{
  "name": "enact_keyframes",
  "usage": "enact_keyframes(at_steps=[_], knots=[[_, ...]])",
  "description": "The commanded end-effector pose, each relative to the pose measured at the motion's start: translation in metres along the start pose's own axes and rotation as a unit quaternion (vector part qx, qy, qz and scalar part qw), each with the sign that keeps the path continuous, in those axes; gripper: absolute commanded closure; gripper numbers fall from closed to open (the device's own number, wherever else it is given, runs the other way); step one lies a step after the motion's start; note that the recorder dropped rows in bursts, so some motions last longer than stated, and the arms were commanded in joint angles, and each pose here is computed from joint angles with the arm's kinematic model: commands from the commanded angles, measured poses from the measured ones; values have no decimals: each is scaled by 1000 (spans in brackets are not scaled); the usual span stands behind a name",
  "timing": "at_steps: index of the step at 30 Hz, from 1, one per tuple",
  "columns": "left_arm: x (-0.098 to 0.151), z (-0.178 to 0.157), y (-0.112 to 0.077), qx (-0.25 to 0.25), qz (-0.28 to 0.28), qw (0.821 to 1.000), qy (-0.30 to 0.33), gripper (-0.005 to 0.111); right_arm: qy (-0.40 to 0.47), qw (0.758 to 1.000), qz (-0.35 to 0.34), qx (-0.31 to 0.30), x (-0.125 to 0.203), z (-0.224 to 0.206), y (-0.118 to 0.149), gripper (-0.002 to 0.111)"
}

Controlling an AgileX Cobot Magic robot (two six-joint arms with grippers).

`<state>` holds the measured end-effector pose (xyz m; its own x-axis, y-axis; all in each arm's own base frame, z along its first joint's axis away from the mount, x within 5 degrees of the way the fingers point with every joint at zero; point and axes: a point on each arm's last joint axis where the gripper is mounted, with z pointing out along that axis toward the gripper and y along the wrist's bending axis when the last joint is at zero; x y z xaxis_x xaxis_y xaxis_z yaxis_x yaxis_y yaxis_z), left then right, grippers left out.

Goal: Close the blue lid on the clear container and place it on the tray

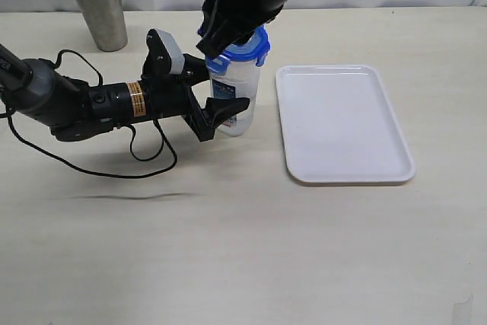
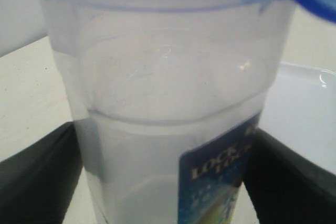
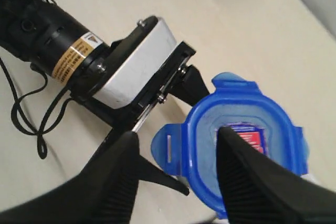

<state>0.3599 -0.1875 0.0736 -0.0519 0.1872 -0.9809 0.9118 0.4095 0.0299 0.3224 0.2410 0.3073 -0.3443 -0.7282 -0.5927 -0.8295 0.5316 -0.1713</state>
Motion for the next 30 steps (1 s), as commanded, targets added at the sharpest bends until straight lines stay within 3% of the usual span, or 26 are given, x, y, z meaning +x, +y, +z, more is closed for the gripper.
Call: enact_keyframes(at_steps=[1, 8, 17, 23, 26, 30], knots=[[2, 2, -2, -2, -3, 1000, 6, 107, 61, 998, 13, 12, -4, 25, 2, 64], [2, 2, -2, -2, -3, 1000, 6, 107, 121, 988, -40, 87, -8, 49, 10, 64], [2, 2, -2, -1, -3, 1000, 5, 107, 166, 980, -82, 68, -2, 65, 29, 65], [2, 2, -2, -1, -3, 1000, 5, 107, 214, 957, -148, 126, 1, 81, 41, 65], [2, 2, -2, -1, -3, 1000, 5, 107, 231, 953, -152, 126, 5, 88, 45, 65], [2, 2, -2, -1, -3, 1000, 5, 107, 247, 949, -156, 122, 9, 94, 46, 75]])
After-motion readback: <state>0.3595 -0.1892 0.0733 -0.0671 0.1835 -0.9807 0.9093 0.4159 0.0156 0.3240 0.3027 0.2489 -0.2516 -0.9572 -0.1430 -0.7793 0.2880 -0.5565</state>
